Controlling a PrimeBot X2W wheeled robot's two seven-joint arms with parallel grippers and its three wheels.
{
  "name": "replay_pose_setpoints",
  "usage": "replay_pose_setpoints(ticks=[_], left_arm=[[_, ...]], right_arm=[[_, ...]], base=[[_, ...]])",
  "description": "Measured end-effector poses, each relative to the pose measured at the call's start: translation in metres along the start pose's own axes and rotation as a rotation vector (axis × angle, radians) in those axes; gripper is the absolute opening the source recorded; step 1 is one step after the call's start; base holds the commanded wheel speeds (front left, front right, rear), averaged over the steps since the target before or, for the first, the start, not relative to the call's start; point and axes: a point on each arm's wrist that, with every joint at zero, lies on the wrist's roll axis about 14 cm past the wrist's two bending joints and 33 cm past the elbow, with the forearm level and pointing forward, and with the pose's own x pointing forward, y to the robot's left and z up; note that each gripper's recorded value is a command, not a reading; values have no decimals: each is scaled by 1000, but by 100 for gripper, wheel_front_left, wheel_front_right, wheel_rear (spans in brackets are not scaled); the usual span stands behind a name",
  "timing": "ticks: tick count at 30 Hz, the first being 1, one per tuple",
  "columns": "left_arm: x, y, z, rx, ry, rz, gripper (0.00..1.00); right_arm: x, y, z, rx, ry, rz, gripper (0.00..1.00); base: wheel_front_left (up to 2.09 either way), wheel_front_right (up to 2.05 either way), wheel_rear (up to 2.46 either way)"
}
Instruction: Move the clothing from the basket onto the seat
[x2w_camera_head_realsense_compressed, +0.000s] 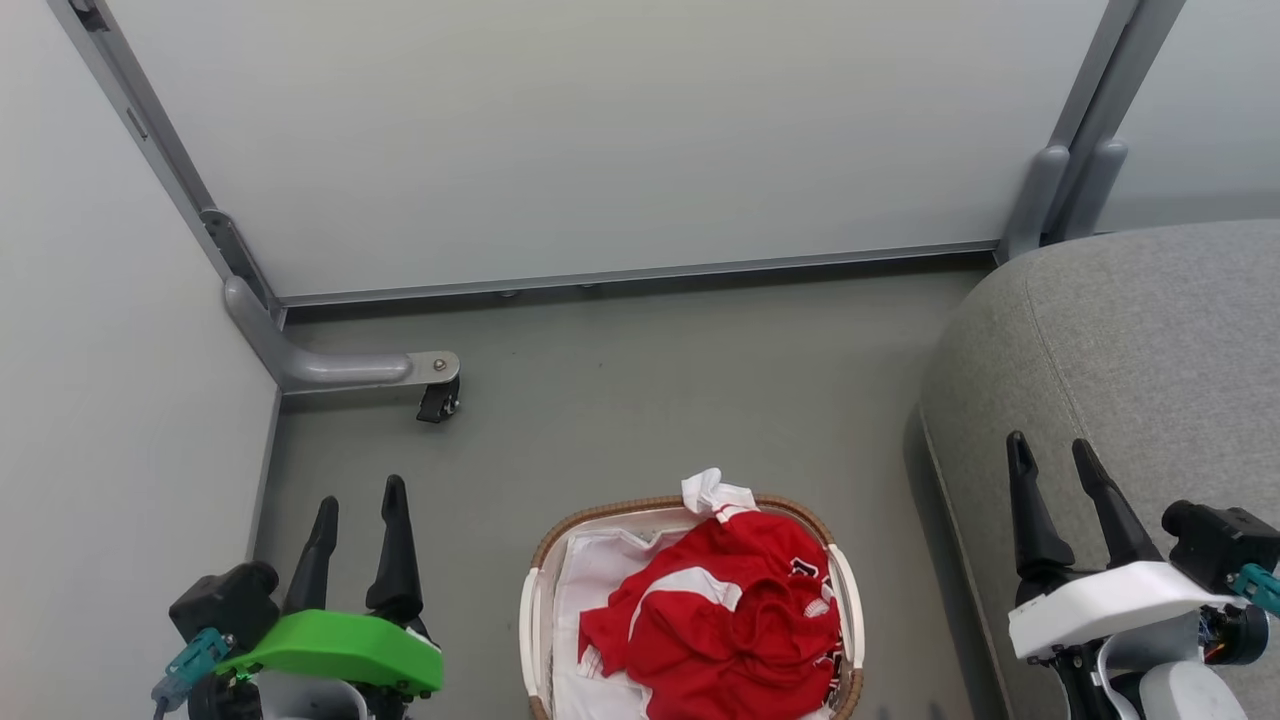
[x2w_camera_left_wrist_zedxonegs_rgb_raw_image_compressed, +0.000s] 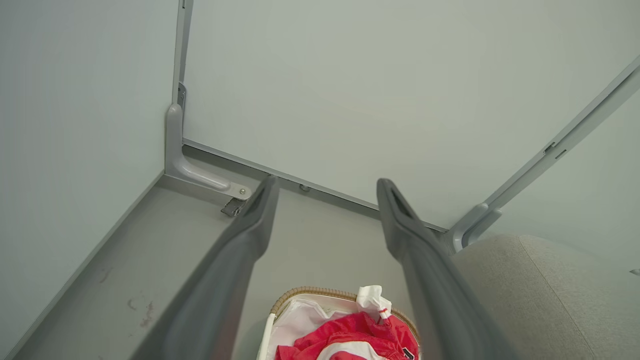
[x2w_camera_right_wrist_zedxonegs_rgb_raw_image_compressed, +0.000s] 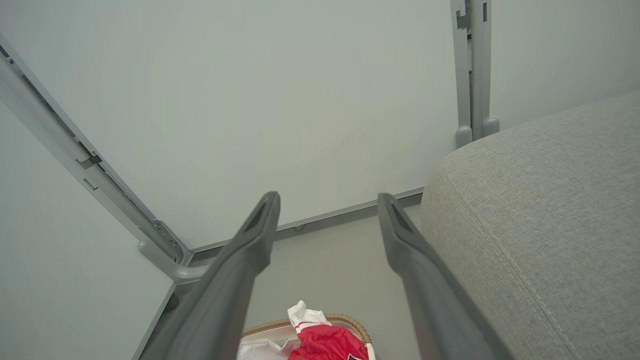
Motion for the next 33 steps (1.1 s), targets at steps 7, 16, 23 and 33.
replay_pose_setpoints(ticks=[7, 16, 23, 33], left_arm=[[-2, 3, -5, 58, 8, 0, 100], [-5, 4, -7, 128, 9, -8, 100], [-5, 1, -10, 183, 9, -23, 100], [-7, 0, -18, 250, 26, -39, 100]], right_arm=[[-1, 1, -1, -78, -3, 13, 100], [-2, 3, -2, -165, -3, 27, 100], [-2, 4, -1, -227, -9, 40, 100], [-2, 7, -1, -304, -17, 58, 100]], base=[[0, 0, 0], [0, 0, 0], [0, 0, 0], [0, 0, 0]])
